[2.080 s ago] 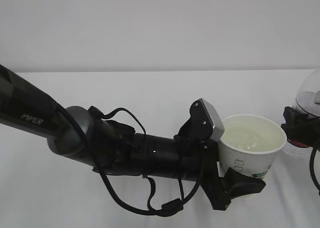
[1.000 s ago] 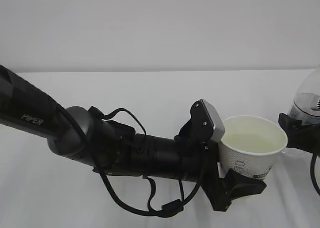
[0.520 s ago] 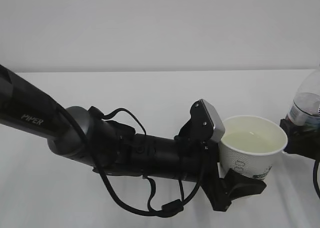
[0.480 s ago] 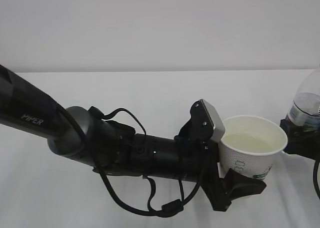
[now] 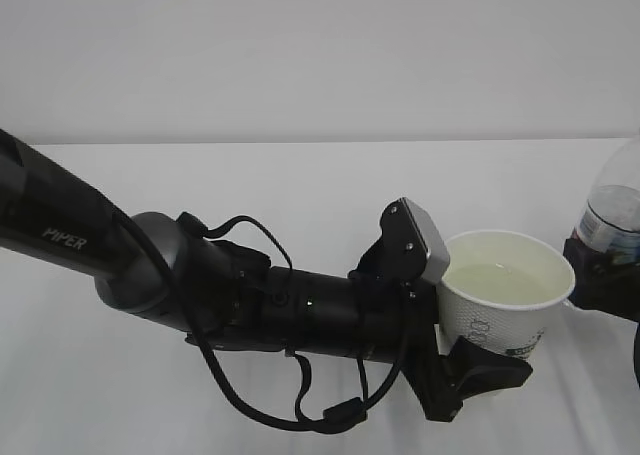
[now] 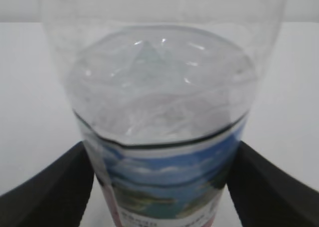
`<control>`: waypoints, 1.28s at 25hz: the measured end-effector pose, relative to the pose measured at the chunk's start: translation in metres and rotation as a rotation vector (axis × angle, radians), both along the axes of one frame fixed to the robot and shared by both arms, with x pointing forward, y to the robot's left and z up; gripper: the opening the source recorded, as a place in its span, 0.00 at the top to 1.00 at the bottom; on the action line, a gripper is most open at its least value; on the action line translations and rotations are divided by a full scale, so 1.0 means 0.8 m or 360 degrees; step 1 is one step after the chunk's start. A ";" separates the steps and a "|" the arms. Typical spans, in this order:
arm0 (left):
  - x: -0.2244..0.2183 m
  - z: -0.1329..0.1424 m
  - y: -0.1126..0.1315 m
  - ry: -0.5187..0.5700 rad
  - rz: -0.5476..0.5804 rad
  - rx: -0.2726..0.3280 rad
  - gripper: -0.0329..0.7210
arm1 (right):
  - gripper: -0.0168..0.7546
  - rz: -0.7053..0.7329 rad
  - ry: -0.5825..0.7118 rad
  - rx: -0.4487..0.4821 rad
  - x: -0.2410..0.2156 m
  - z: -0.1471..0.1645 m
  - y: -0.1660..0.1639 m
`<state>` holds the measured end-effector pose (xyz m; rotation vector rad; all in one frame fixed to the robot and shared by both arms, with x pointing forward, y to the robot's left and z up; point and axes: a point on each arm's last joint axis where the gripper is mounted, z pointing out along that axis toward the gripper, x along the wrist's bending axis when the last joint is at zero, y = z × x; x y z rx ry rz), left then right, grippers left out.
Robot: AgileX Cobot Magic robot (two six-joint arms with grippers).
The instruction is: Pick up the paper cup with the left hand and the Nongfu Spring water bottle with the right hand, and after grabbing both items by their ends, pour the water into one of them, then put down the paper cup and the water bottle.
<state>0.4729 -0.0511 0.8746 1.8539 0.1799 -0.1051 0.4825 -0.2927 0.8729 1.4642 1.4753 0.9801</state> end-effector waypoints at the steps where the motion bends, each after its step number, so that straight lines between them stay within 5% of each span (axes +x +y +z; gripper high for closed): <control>1: 0.000 0.000 0.000 0.0000 0.0000 0.0000 0.28 | 0.17 0.0000 -0.0001 0.0000 -0.001 0.001 0.000; 18: 0.000 0.000 0.000 0.0000 0.0000 0.0000 0.28 | 0.17 -0.0023 0.0011 0.0049 -0.050 0.018 -0.003; 32: 0.000 0.000 0.000 0.0001 -0.0002 -0.0005 0.28 | 0.17 -0.0032 -0.0175 0.0015 -0.075 0.076 -0.006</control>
